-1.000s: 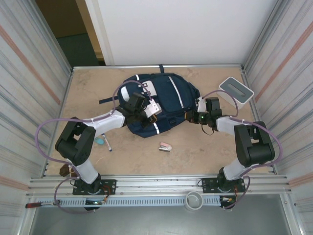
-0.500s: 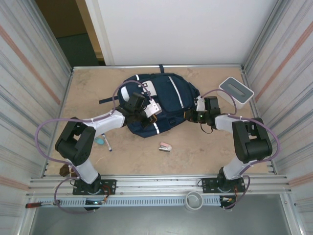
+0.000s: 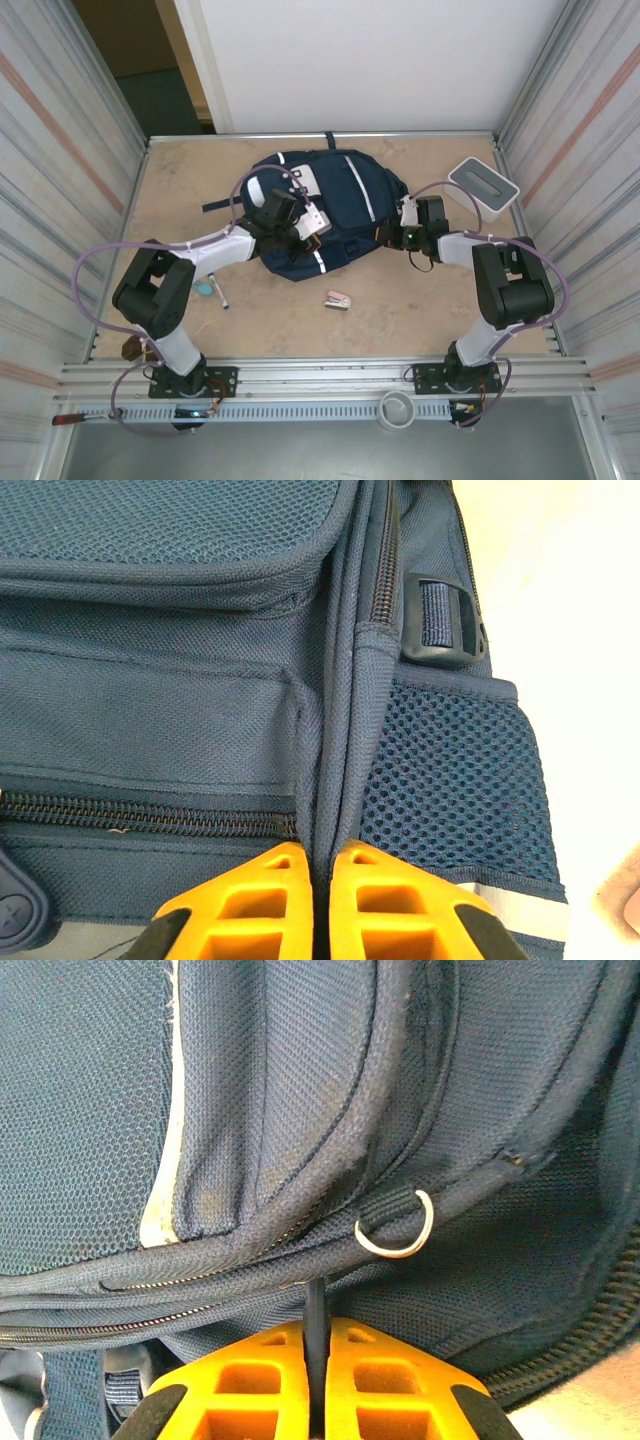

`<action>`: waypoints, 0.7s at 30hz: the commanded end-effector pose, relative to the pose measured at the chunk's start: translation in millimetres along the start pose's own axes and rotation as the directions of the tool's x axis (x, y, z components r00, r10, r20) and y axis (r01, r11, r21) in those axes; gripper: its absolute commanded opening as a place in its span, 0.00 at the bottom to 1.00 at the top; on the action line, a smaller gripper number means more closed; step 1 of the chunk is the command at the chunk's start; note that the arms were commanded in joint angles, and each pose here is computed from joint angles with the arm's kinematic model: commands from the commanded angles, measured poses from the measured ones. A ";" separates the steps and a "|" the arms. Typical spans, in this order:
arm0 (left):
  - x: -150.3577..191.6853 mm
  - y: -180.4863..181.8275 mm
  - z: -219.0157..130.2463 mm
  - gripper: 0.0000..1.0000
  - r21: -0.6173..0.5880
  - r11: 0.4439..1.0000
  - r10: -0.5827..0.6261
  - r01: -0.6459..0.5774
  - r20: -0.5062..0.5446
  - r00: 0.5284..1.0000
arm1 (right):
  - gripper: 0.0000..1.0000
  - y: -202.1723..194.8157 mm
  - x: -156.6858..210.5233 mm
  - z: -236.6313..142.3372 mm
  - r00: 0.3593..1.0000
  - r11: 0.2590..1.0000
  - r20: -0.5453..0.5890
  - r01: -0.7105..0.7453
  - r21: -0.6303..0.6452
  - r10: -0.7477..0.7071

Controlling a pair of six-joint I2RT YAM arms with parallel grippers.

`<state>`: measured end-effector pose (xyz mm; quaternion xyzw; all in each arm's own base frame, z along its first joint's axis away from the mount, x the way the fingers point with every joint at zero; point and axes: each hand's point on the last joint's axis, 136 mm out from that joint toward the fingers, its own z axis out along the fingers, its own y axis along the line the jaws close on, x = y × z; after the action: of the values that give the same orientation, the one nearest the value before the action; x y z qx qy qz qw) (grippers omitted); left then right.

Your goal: Pack books, pencil case, and school supplies into a backpack

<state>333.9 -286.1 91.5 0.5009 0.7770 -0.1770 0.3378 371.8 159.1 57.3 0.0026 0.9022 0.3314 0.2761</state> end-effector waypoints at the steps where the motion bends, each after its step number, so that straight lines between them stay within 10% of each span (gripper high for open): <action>1: -1.2 12.2 -23.4 0.00 -0.084 0.996 0.018 -0.016 0.018 1.000 | 0.00 -17.4 -10.3 -13.5 0.998 0.990 0.070 -0.006 0.140 -0.004; 9: 5.9 39.3 -41.8 0.01 -0.180 0.983 -0.010 0.019 0.054 0.999 | 0.00 -1.6 -8.0 -30.0 0.989 0.982 0.131 0.047 0.182 -0.071; 21: -30.5 5.9 -47.8 0.55 -0.212 0.969 0.151 -0.127 0.103 0.983 | 0.00 53.9 -9.1 -44.2 0.965 0.985 0.203 0.154 0.083 -0.168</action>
<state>328.9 -262.3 119.5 0.4950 0.7629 -0.1197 0.3983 349.4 165.8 100.0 -0.0196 0.8926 0.2583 0.3689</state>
